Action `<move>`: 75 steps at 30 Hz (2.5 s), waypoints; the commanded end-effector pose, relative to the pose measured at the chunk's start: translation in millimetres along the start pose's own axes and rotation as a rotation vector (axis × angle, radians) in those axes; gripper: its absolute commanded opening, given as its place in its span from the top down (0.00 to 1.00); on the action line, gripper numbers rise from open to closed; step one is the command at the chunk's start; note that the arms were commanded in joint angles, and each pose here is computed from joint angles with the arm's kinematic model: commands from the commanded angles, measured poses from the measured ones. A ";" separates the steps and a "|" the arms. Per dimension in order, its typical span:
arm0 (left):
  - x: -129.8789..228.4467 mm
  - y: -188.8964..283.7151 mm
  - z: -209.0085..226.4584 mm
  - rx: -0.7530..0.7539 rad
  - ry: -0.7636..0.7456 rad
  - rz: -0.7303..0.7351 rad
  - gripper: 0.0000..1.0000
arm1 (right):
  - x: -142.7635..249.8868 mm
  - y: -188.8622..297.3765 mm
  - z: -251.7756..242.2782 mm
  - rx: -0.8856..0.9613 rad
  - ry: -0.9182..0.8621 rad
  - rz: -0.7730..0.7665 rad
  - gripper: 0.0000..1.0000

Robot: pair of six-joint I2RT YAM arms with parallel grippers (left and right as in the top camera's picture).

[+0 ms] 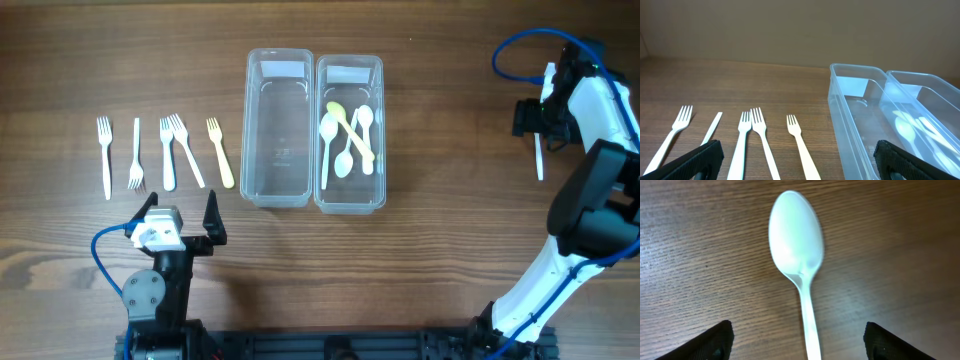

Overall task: Pack container
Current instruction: 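Move the right gripper to the last white spoon and grasp it, then place the last white spoon into the right container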

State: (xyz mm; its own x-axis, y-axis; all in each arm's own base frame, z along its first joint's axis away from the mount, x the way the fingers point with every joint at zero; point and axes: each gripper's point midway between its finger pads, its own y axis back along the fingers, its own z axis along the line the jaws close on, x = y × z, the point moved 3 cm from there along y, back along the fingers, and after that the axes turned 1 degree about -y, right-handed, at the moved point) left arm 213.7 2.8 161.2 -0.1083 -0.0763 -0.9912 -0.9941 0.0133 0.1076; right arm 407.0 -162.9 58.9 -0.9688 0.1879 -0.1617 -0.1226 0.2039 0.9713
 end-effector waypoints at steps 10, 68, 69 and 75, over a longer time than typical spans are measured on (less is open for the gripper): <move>1.6 -0.2 -3.6 0.023 -0.020 0.000 0.00 | 8.7 -31.2 -2.5 -0.136 0.022 0.004 0.22; 1.6 -0.2 -3.6 0.023 -0.020 0.000 0.00 | 66.8 179.4 333.7 -0.447 0.285 -0.328 0.96; 1.6 -0.2 -3.6 0.023 -0.020 0.000 0.00 | 68.5 174.6 333.8 -0.441 0.288 -0.317 0.96; 1.6 -0.2 -3.6 0.023 -0.020 0.000 0.00 | 75.8 144.8 337.4 -0.410 0.302 -0.260 0.95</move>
State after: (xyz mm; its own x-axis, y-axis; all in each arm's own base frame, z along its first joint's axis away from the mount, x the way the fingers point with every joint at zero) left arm 213.7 2.8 161.2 -0.1083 -0.0759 -0.9912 -0.9941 0.0133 0.1076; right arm 386.3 208.1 149.5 -0.8903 -0.1250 -0.4379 -0.4025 -0.2336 0.8851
